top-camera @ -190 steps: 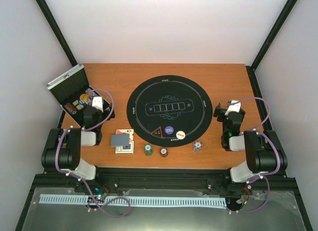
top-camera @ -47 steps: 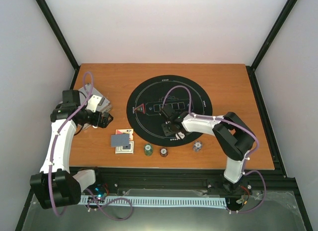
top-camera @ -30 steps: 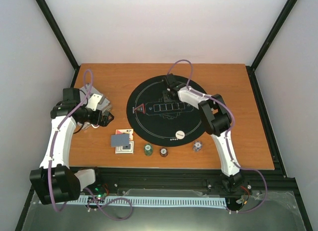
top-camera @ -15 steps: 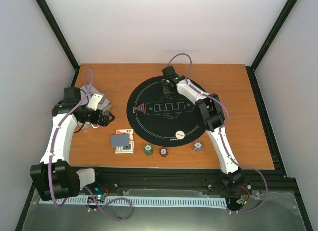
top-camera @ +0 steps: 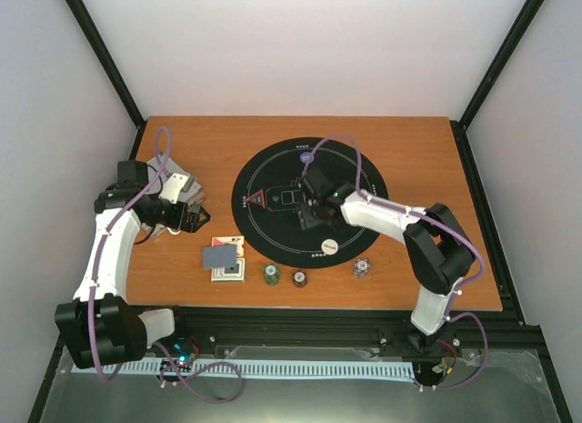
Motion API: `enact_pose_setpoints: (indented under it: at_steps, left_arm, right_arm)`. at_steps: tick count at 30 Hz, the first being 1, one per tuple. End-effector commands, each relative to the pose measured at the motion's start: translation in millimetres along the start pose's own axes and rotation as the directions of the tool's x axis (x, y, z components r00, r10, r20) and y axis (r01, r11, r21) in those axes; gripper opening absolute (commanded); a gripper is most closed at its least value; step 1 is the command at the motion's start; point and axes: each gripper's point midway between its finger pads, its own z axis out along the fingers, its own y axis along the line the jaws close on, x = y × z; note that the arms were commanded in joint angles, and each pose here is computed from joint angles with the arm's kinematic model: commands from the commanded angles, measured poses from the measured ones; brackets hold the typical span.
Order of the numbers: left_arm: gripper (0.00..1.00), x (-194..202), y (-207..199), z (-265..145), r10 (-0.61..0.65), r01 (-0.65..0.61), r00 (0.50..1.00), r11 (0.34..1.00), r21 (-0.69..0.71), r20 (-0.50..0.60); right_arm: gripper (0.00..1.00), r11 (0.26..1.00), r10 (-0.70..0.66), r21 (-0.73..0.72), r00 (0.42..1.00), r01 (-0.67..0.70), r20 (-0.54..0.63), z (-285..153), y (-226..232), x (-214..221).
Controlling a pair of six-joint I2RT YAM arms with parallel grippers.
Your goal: Distribute texas hold em gaming equipment
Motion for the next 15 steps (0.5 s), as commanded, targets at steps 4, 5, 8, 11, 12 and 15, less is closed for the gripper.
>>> enact_pose_setpoints:
  at_steps: [4, 5, 8, 11, 12, 15]
  left_arm:
    - [1.00, -9, -7, -13, 0.013, -0.013, 0.999, 1.000, 0.007, 0.040]
    - [1.00, -9, -7, -14, 0.014, -0.014, 0.999, 1.000, 0.006, 0.040]
    - [1.00, -9, -7, -15, 0.020, -0.020, 0.999, 1.000, 0.004, 0.042]
    - [1.00, -10, -7, -16, 0.022, -0.022, 0.999, 1.000, 0.001, 0.044]
    - [1.00, -11, -7, -16, 0.022, -0.022, 0.999, 1.000, 0.000, 0.046]
    - [1.00, -13, -8, -19, 0.024, -0.024, 0.998, 1.000, 0.001, 0.050]
  right_arm:
    - [0.74, 0.999, 0.022, 0.026, 0.994, -0.019, -0.110, 6, 7, 84]
    - [0.74, 0.999, 0.025, 0.028, 0.994, -0.022, -0.109, 3, 7, 87]
    - [0.73, 0.999, 0.033, 0.036, 0.993, -0.029, -0.113, -3, 4, 95]
    - [0.71, 0.999, 0.037, 0.041, 0.991, -0.033, -0.126, -5, 1, 103]
    - [0.69, 0.999, 0.038, 0.042, 0.991, -0.033, -0.131, -6, 1, 105]
    - [0.67, 0.999, 0.042, 0.038, 0.988, -0.036, -0.148, -8, -1, 115]
